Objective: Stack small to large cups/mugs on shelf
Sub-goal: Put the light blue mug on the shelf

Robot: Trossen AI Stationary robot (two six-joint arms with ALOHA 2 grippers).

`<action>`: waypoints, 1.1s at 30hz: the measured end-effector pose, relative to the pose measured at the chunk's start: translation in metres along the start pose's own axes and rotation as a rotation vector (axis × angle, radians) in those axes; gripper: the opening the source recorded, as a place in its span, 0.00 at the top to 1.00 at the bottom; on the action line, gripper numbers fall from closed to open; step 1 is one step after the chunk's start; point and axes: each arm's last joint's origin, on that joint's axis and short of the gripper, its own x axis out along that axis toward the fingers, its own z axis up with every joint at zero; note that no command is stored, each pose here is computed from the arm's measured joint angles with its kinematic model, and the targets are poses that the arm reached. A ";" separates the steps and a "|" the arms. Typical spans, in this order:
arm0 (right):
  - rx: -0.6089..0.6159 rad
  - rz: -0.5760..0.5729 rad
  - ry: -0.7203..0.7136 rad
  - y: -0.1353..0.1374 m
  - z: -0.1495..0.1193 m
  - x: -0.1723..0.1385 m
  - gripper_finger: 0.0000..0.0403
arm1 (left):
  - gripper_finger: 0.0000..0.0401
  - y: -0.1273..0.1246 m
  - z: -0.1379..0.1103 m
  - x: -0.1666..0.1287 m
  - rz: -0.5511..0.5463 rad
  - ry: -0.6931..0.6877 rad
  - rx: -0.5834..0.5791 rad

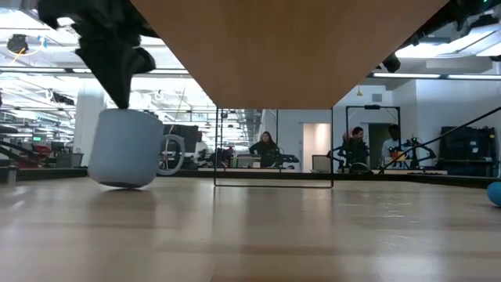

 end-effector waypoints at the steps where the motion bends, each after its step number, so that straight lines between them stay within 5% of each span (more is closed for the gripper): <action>1: 0.000 0.000 0.000 0.000 0.000 0.000 0.69 | 1.00 -0.004 -0.001 -0.001 -0.004 0.000 -0.007; 9: -0.001 0.000 0.000 0.000 0.000 0.000 0.69 | 1.00 -0.019 -0.007 -0.003 -0.018 -0.004 -0.106; 18: 0.001 0.001 0.000 0.000 0.000 0.000 0.69 | 1.00 -0.022 -0.005 -0.003 -0.041 -0.026 -0.093; 33: 0.001 0.001 0.000 0.000 0.000 0.000 0.69 | 0.99 -0.029 -0.008 -0.004 -0.206 0.065 -0.161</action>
